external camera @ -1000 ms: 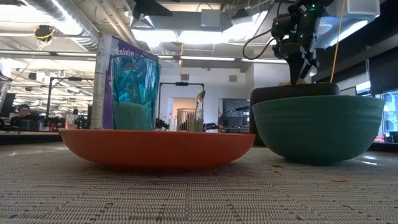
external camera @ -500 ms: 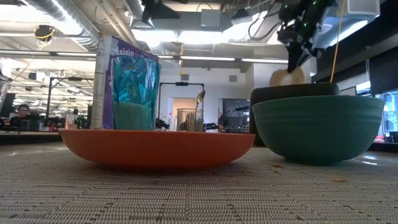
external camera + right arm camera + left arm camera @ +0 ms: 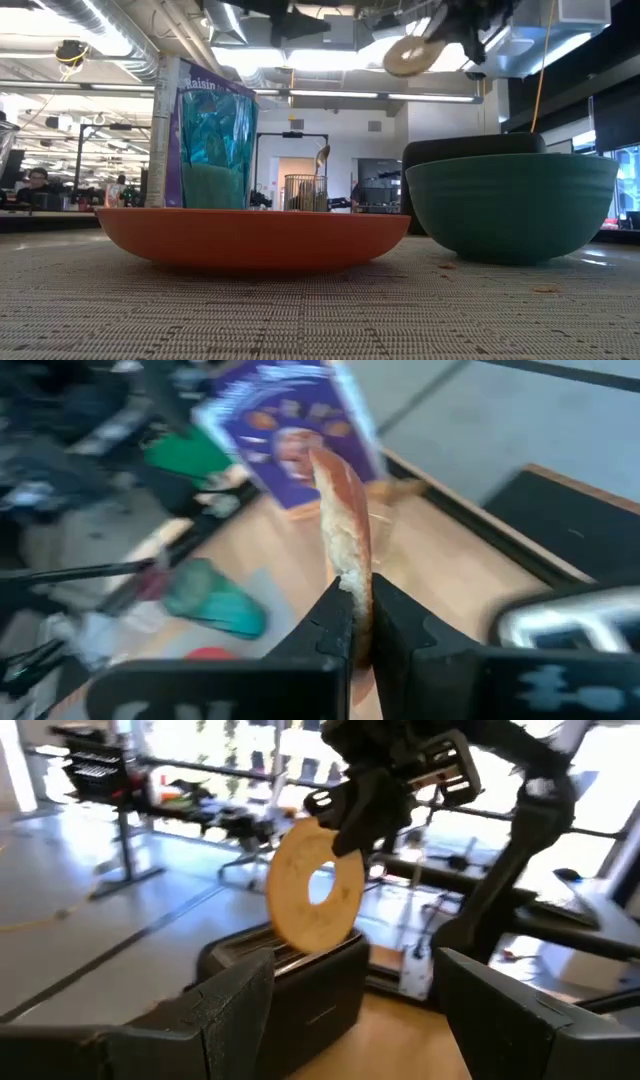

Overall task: Arrange a breakfast setting
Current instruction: Put the toasted bread on the orange plate

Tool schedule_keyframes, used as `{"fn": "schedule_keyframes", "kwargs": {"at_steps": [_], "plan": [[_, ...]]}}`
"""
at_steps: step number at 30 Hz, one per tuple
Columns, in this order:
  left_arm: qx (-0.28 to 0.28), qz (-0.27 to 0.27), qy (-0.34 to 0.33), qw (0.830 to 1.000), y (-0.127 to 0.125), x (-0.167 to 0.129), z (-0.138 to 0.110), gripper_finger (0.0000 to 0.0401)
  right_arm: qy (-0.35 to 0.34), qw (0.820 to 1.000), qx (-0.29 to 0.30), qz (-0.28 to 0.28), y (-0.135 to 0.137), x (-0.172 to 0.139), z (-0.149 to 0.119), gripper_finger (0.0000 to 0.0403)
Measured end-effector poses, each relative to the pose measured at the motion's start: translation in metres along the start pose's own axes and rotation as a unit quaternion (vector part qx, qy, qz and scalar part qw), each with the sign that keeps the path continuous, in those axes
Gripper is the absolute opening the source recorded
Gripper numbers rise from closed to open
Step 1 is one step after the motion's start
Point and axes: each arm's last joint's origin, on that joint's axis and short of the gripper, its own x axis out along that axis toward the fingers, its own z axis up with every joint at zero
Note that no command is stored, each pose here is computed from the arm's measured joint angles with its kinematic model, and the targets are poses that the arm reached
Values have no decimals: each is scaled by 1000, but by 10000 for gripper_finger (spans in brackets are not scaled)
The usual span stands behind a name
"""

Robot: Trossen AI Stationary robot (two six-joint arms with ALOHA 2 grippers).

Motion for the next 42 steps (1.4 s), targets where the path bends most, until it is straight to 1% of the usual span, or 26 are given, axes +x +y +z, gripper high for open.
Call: {"fn": "schedule_keyframes", "kwargs": {"at_steps": [3,7,9,13,17,19,22,24,26,29,31,33,35,37,39,42], "plan": [[-12,-32,-5,999,-1,8,-4,270,-9,999,-30,39,16,7,2,15],[-52,-52,-9,997,-2,15,-8,271,-30,993,-72,89,38,15,4,15],[-68,-69,-6,995,-2,17,-9,271,-43,990,-87,101,47,17,5,15],[-75,-89,-13,993,-3,18,-8,270,-63,984,-109,124,60,23,6,15],[-95,-95,-30,990,-5,18,-5,268,-53,982,-116,140,67,34,4,16],[-107,-105,-40,988,-5,17,-2,259,-43,981,-118,148,70,41,2,16],[-118,-113,-39,986,-6,17,-2,229,-38,979,-123,156,75,51,0,16],[-119,-123,-30,985,-6,17,-3,196,-36,979,-126,158,79,56,-2,16],[-126,-142,-19,982,-7,17,-4,156,-36,978,-128,159,82,58,-3,16],[-153,-165,-1,974,-7,16,-5,83,-32,978,-128,163,84,60,-4,18],[-161,-173,5,972,-5,14,-4,37,-31,979,-116,164,84,60,-4,23],[-162,-182,12,970,-5,13,-4,17,-30,980,-111,164,83,60,-4,35],[-165,-188,29,968,-4,9,-4,22,-33,982,-103,158,83,58,-3,54],[-158,-228,51,959,-5,7,-5,37,-39,983,-100,149,83,56,-3,79],[-166,-282,100,940,-7,3,-10,49,-52,985,-100,131,83,52,-2,106],[-177,-343,164,908,-17,-2,-18,50,-67,987,-100,108,83,47,-1,142]]}}
